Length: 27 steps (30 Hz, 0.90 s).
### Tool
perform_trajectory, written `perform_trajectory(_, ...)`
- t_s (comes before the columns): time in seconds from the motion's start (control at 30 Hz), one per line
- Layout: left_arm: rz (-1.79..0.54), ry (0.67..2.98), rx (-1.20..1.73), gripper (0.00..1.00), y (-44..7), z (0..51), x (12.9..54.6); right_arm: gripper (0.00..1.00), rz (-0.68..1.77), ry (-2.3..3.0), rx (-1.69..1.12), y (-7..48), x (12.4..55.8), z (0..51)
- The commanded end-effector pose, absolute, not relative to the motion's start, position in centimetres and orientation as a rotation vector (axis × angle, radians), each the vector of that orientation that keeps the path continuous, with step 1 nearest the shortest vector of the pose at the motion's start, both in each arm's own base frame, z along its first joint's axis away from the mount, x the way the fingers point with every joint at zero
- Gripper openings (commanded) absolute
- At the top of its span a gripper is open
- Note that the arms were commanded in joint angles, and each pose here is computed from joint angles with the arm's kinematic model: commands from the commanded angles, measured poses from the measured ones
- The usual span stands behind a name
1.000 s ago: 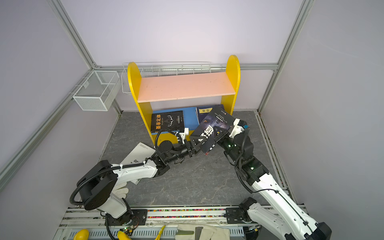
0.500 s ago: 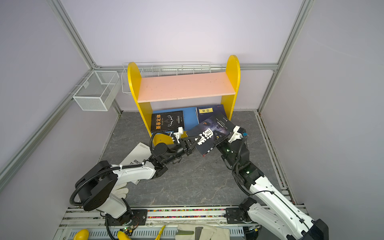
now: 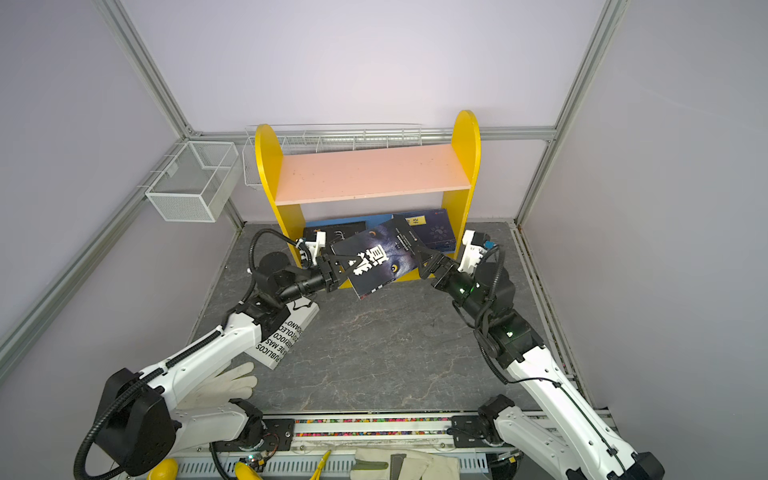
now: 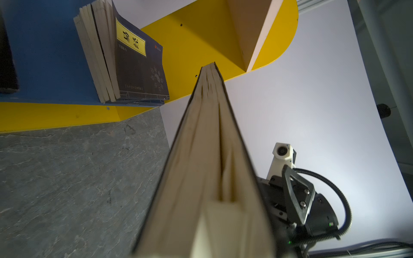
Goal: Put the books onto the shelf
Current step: 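Carry the dark book toward the lower shelf with both grippers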
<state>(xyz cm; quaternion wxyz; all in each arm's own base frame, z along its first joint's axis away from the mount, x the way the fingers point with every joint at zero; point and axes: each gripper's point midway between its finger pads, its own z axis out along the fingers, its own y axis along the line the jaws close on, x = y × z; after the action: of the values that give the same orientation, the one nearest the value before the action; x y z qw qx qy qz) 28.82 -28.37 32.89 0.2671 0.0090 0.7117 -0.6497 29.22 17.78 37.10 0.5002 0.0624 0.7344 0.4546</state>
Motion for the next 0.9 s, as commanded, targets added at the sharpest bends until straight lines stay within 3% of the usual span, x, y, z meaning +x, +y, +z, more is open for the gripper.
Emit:
perform_trajectory(0.0, -1.806, 1.912, 0.316, 0.00, -27.0, 35.1, 25.5, 0.97, 1.256, 1.918, -0.201, 21.0, 26.4, 35.5)
perform_trajectory(0.13, -1.795, 1.932, 0.376, 0.00, -25.0, 34.1, 25.3, 0.94, 1.437, 1.941, -0.407, 23.3, 24.4, 35.2)
perform_trajectory(0.3, -1.807, 1.925, 0.471, 0.00, -24.9, 33.7, 24.6, 0.99, 1.478, 2.023, -0.439, 23.7, 23.9, 33.4)
perform_trajectory(0.5, -1.804, 1.897, 0.554, 0.00, -24.8, 34.3, 23.4, 0.91, 1.419, 2.155, -0.343, 23.3, 24.6, 29.8)
perform_trajectory(0.77, -1.800, 1.867, 0.611, 0.00, -24.5, 34.7, 22.1, 0.72, 1.603, 2.104, -0.400, 24.9, 24.4, 29.9)
perform_trajectory(0.87, -1.795, 1.853, 0.620, 0.00, -24.4, 35.2, 21.8, 0.73, 1.546, 2.149, -0.391, 24.6, 24.4, 29.0)
